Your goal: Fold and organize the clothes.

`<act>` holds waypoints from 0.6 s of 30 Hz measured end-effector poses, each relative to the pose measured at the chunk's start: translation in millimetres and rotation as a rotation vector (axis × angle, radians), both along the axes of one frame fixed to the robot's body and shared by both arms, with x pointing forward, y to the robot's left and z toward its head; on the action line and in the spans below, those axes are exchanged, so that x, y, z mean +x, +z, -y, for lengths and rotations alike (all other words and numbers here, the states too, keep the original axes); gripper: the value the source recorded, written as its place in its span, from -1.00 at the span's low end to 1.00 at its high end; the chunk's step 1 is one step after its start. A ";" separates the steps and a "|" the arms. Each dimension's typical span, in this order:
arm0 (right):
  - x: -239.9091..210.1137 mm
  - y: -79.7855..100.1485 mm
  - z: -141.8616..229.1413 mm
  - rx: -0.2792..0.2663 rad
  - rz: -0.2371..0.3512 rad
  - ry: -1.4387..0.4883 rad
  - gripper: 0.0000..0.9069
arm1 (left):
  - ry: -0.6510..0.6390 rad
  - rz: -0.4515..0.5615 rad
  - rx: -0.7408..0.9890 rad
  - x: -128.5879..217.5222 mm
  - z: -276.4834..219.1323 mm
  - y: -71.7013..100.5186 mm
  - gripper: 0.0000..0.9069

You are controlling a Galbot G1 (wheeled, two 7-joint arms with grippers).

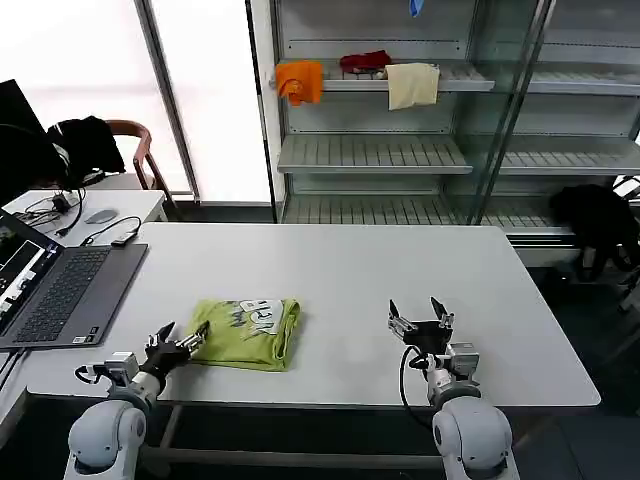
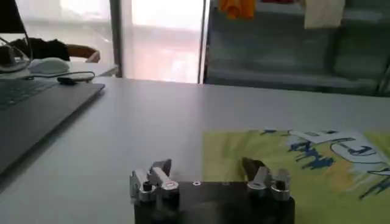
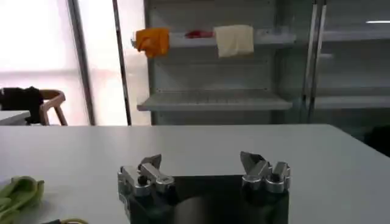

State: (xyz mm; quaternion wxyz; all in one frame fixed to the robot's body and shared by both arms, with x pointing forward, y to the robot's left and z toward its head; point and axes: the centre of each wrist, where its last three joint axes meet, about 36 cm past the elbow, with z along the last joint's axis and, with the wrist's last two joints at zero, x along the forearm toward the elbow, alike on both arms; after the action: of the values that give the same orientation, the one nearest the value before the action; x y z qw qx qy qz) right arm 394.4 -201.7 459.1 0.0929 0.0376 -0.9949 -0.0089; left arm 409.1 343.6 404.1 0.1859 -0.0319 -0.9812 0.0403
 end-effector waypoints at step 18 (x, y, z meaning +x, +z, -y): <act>-1.1 2.1 -2.3 -0.006 0.004 -0.015 1.00 | -0.028 -0.017 -0.072 -3.7 8.1 -9.9 -1.00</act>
State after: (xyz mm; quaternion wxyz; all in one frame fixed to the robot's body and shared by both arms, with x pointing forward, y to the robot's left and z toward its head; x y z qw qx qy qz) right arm 393.3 -199.4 461.2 0.0909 0.0298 -0.9954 -0.0067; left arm 405.4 335.6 394.2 0.1934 -0.0520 -0.9770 0.0731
